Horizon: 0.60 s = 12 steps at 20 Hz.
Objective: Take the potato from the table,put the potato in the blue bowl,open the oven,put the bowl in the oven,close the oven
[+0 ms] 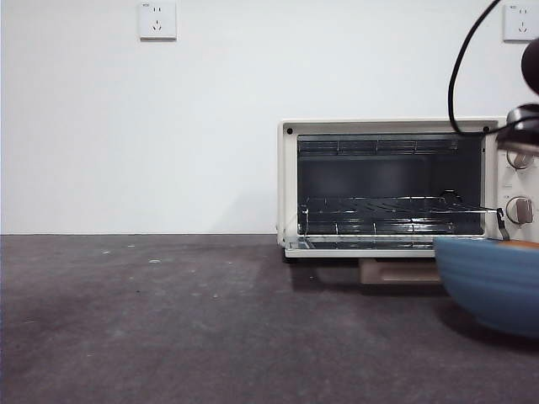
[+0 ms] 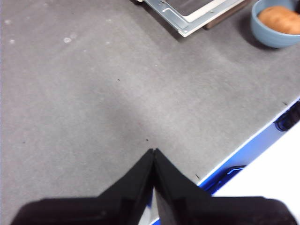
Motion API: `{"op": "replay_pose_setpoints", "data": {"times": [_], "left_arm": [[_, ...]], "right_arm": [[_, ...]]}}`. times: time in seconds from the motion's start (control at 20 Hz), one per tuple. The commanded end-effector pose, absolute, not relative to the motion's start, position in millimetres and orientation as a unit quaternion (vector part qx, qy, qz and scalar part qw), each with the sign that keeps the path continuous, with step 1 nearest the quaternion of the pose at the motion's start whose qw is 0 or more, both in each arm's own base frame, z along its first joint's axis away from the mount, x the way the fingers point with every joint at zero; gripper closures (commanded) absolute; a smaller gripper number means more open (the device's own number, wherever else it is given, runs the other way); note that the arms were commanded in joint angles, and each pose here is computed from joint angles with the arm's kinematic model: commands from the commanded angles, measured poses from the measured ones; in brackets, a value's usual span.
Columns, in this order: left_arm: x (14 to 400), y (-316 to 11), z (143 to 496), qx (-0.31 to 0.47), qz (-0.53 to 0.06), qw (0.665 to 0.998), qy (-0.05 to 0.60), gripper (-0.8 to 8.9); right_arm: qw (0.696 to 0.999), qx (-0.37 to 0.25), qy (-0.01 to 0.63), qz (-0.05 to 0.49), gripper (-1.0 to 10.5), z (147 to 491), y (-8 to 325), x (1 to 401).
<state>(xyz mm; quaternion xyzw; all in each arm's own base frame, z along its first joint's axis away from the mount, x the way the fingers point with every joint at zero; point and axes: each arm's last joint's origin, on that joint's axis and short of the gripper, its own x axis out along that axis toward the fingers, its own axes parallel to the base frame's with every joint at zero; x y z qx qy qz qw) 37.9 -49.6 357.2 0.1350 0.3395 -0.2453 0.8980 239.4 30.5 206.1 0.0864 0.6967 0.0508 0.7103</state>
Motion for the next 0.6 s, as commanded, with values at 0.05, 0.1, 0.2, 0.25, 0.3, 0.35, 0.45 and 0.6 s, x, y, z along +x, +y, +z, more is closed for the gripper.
{"op": "replay_pose_setpoints", "data": {"times": [0.05, 0.1, 0.2, 0.25, 0.3, 0.35, 0.45, 0.6], "left_arm": [[39, -50, 356, 0.137, -0.231, 0.903, 0.334, 8.19], [39, -50, 356, 0.139, -0.222, 0.907, 0.329, 8.19], [40, -50, 356, 0.144, -0.211, 0.911, 0.324, 8.19], [41, -50, 357, 0.147, -0.206, 0.913, 0.321, 8.19], [41, -49, 357, 0.152, -0.197, 0.916, 0.315, 8.19], [42, -49, 357, 0.158, -0.189, 0.918, 0.310, 8.19], [43, -50, 357, 0.172, -0.175, 0.921, 0.302, 8.19], [46, -54, 357, 0.187, -0.150, 0.925, 0.294, 8.19]], "right_arm": [[0.717, 0.106, 0.688, 0.040, 9.6, 218, 30, 233], [0.722, 0.113, 0.682, 0.035, 9.6, 226, 30, 232], [0.727, 0.120, 0.675, 0.031, 9.6, 240, 30, 233], [0.731, 0.119, 0.671, 0.030, 9.6, 248, 31, 235], [0.740, 0.121, 0.661, 0.031, 9.6, 257, 31, 239], [0.748, 0.127, 0.651, 0.028, 9.6, 266, 33, 242], [0.765, 0.138, 0.629, 0.022, 9.6, 284, 34, 251], [0.769, 0.147, 0.622, 0.016, 9.6, 303, 37, 276]]}}
